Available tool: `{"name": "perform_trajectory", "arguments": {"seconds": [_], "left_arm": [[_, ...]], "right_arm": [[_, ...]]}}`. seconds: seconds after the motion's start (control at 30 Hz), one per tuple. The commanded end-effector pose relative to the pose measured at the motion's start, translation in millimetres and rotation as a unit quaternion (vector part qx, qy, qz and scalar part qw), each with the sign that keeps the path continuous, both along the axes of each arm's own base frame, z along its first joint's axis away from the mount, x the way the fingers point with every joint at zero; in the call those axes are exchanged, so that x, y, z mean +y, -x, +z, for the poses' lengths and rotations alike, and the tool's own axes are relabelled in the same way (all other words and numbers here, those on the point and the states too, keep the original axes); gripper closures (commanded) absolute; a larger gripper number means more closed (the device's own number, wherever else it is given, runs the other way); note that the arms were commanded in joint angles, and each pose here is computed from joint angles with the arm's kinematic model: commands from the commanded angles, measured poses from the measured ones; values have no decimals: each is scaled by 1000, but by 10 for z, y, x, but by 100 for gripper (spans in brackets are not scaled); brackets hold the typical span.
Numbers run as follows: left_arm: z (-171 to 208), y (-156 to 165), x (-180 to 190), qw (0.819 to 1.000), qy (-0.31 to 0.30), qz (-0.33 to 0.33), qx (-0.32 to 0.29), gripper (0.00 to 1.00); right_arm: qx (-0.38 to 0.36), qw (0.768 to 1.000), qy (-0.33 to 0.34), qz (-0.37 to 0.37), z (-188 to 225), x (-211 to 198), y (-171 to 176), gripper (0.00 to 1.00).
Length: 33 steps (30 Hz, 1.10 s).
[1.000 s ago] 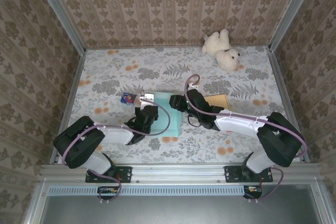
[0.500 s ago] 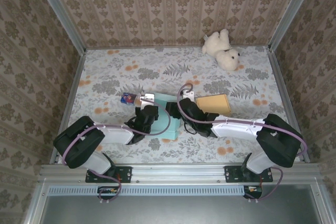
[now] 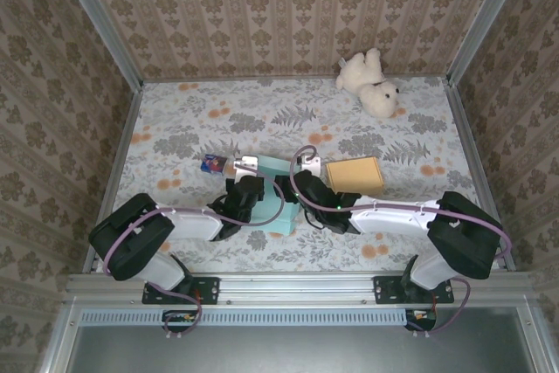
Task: Fold the paper box
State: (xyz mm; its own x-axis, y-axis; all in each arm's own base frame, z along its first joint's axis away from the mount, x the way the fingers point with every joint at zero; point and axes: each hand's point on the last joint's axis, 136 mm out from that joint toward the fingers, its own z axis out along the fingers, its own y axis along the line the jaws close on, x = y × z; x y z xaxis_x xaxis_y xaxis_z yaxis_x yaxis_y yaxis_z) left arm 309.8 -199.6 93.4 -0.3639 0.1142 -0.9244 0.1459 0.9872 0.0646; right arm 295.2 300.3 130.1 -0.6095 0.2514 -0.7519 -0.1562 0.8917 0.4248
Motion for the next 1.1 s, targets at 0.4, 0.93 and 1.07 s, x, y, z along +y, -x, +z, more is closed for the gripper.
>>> {"name": "perform_trajectory", "arguments": {"seconds": [0.4,0.93,1.07], "left_arm": [[76,-18,19,1000,5,15,-2,100],[66,-25,15,1000,2,17,1,100],[76,-30,5,1000,5,17,2,100]], "right_arm": [[64,994,84,-33,-646,-355,192,37],[5,994,104,27,-12,-539,335,37],[6,995,87,40,54,-544,417,37]]}}
